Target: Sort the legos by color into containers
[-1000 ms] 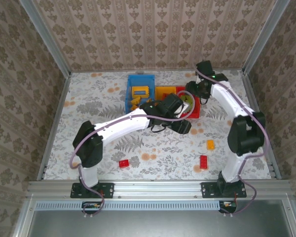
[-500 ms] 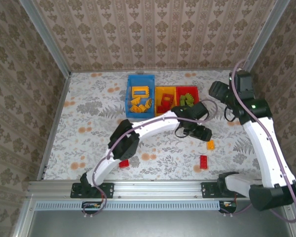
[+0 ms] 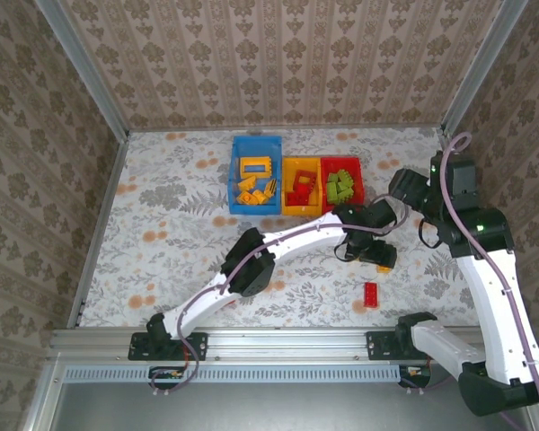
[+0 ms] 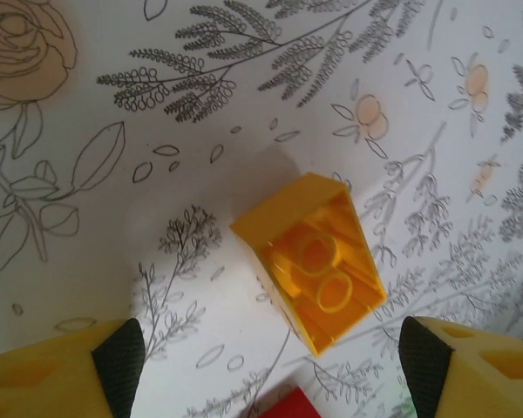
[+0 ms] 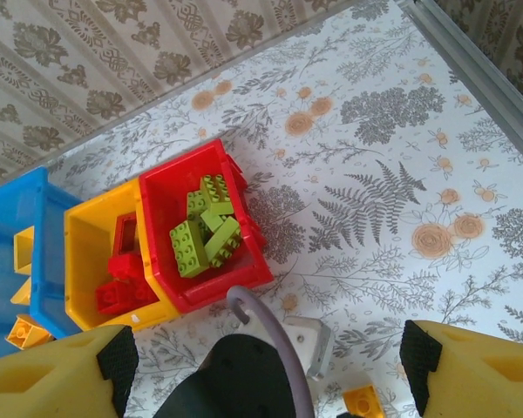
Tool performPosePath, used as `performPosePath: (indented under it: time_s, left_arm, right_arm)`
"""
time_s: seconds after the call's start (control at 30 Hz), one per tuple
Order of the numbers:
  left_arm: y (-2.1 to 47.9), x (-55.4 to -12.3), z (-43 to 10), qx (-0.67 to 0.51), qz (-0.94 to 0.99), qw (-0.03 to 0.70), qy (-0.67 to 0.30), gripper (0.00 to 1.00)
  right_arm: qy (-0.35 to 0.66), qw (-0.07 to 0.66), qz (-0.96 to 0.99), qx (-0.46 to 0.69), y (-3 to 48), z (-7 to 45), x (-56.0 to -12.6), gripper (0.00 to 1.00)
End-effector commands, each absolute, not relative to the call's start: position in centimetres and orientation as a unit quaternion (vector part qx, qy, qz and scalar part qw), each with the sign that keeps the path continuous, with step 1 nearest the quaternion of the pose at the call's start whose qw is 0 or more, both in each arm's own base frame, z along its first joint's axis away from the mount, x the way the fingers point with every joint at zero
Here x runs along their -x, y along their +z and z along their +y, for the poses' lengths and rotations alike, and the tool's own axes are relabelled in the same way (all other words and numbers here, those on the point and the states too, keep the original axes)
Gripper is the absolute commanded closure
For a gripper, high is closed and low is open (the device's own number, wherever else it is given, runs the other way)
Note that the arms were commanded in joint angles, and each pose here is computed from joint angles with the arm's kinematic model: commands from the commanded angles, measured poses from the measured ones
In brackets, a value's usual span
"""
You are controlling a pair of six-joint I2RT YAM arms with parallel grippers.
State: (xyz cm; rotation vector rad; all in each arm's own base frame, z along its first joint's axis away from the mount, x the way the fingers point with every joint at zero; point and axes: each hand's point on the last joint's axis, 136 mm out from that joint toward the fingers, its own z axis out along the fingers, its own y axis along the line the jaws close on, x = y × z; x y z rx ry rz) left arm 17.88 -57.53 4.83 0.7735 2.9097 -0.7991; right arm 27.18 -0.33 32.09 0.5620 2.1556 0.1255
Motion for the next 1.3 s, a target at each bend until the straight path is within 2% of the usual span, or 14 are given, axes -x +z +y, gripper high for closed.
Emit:
performPosePath:
  time_s: [0.0,0.43,0.73,0.97,1.27]
  left_arm:
    - [5.0,-17.7,-58.4,-0.239,0.937,0.032,-0.253,0.21]
    - [2.1,-17.5,-59.1,-0.265,0.939,0.080,-0.204,0.28]
    - [0.3,-18.1,-56.2,-0.279,0.948,0.092,-0.123,0.44]
    - [1.9,-19.9,-53.4,-0.290,0.946,0.132,-0.060,0.63]
    - [4.9,-21.5,-51.8,-0.301,0.938,0.168,-0.041,0.72]
  right_arm:
    - [0.048,0.423,0.878,-0.220,31.1,-0.3,-26.0,0.18]
    - [0.059,0.413,0.882,-0.219,30.1,0.0,-25.4,0.17]
    - [0.060,0.412,0.883,-0.219,29.9,0.1,-25.2,0.17]
    - [0.068,0.406,0.885,-0.217,29.5,0.4,-25.5,0.18]
    - [0.082,0.402,0.890,-0.198,29.3,1.1,-24.8,0.21]
